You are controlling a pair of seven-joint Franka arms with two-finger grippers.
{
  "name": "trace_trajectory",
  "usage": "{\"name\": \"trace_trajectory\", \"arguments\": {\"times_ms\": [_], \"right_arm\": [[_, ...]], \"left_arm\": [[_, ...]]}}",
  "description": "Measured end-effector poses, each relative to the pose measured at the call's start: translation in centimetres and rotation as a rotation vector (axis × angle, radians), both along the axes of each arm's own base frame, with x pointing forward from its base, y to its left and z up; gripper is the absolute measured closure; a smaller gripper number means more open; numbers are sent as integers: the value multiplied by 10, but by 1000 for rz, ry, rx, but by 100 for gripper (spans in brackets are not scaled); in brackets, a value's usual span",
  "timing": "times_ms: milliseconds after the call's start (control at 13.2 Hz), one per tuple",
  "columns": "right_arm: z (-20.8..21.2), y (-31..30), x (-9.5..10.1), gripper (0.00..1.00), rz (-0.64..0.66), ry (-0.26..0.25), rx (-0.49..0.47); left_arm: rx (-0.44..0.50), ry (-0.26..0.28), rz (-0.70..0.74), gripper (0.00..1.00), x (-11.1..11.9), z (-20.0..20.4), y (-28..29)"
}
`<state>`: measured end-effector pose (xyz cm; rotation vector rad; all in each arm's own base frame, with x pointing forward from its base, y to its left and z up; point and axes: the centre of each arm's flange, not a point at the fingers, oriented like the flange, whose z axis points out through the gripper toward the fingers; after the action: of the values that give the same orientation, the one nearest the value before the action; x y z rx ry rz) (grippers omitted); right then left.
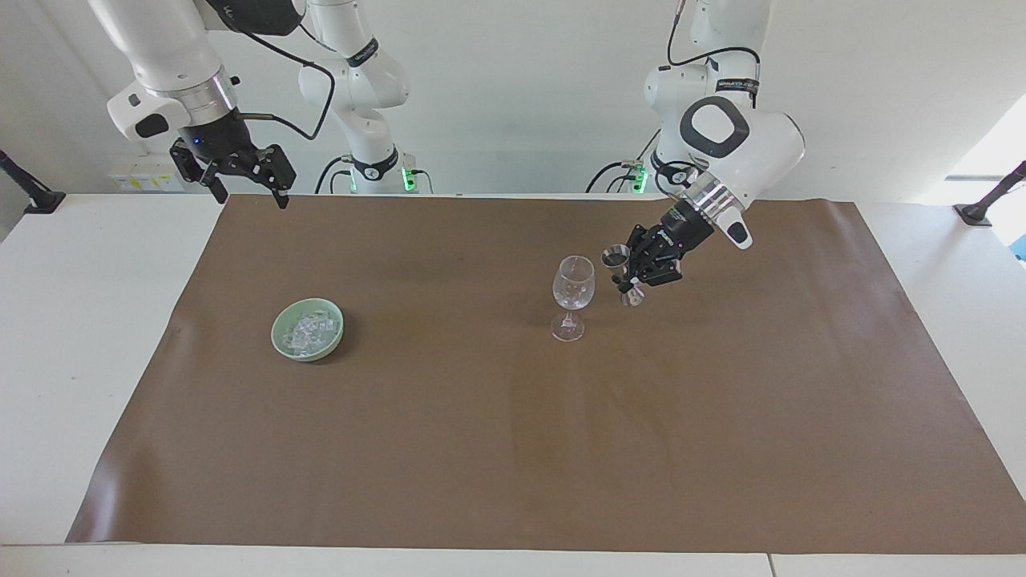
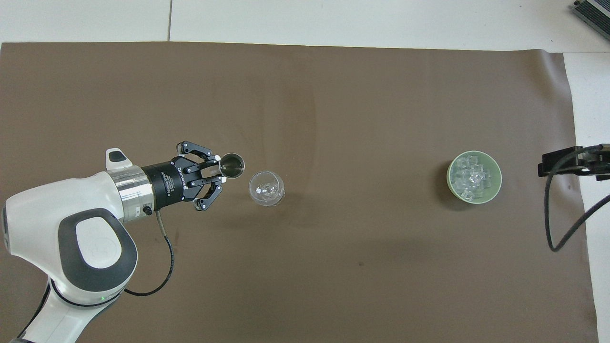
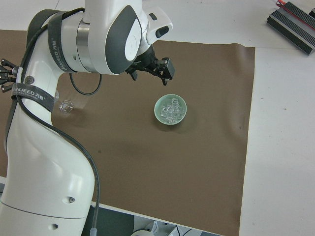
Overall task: Pour wine and add ice with both arms
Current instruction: 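Bring the held jigger over the rim of the clear glass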
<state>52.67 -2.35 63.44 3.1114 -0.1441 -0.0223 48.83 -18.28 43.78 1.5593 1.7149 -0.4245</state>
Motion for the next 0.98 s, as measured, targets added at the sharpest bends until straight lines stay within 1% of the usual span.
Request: {"name": "trace_trajectory", "arguments": {"times_ms": [604, 982], "right_arm": [[0, 0, 0, 0, 0, 0, 0], [0, 0, 0, 0, 0, 0, 0]], "left_arm": [[56, -64, -23, 78, -5, 5, -18], [101, -120, -53, 78, -5, 7, -22]]}}
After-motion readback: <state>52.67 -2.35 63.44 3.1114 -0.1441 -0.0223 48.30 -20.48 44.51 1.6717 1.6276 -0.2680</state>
